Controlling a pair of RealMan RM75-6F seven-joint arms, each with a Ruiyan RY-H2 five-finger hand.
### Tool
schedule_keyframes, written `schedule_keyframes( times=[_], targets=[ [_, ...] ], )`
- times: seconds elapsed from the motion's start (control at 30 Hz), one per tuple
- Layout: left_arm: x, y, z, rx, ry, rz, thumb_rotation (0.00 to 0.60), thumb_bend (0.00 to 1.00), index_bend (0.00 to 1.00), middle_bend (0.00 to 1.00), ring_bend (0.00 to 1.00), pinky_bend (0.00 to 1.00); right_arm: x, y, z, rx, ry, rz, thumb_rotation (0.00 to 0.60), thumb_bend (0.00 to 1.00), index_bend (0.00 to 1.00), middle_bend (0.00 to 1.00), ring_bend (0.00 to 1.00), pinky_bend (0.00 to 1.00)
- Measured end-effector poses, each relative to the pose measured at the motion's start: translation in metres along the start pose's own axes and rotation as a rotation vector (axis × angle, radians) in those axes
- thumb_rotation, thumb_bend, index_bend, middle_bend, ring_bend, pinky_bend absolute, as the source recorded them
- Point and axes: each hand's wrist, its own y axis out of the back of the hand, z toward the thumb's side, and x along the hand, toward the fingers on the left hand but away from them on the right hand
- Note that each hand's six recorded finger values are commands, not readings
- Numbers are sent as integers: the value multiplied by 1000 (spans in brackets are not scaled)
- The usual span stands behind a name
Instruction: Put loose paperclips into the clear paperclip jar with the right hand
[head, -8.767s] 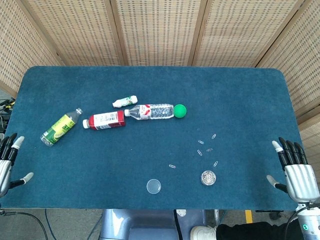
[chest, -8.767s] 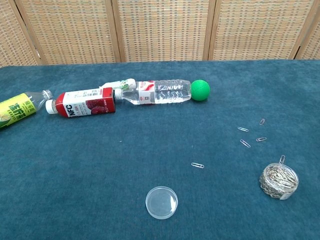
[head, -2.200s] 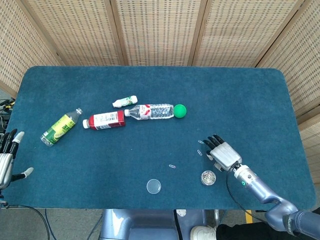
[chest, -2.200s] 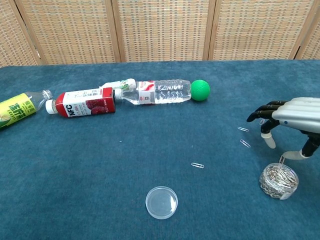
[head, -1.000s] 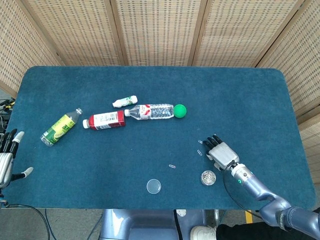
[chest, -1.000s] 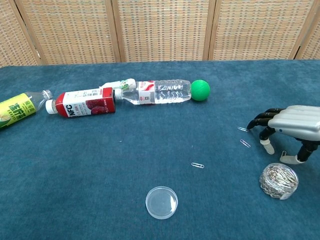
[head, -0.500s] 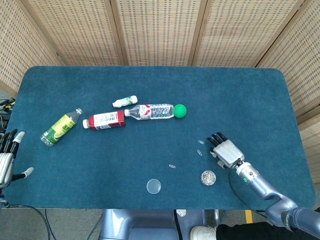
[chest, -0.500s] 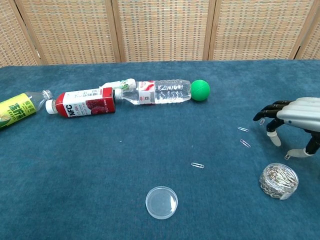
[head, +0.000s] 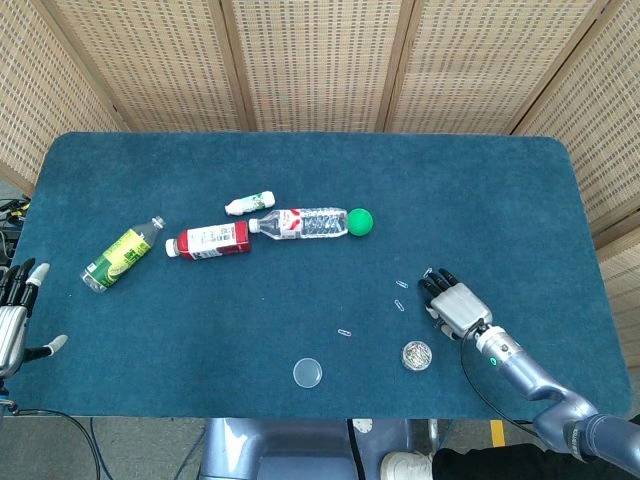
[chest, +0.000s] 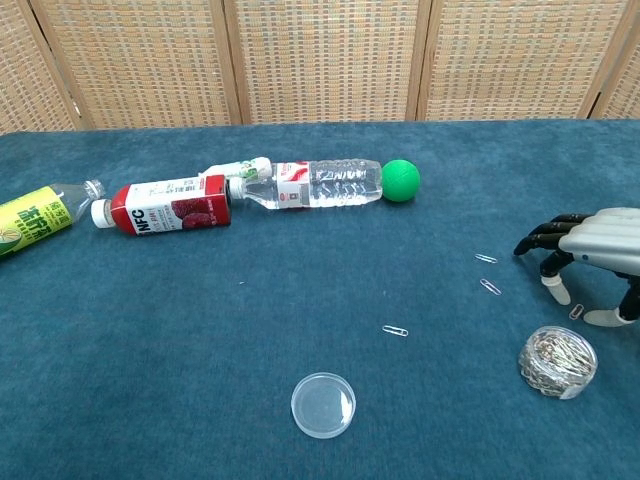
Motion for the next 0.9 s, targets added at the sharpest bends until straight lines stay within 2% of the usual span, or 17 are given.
schedule_keyframes(
  times=[0.27, 0.53, 0.9],
  targets=[
    [0, 0, 0, -2, 1, 1, 600, 0, 0, 0, 0, 0, -3, -5, 1, -3, 4, 7, 600, 293, 503, 84, 0, 0],
    [0, 0, 0, 0, 1, -1, 600, 0, 0, 0, 0, 0, -3, -4, 0, -7, 1, -3, 600, 299, 604, 84, 0, 0],
    [0, -2, 0, 4, 1, -3, 600, 0, 0, 0, 0, 0, -6, -6, -1, -14, -4, 1, 600, 436, 604, 84, 0, 0]
  ],
)
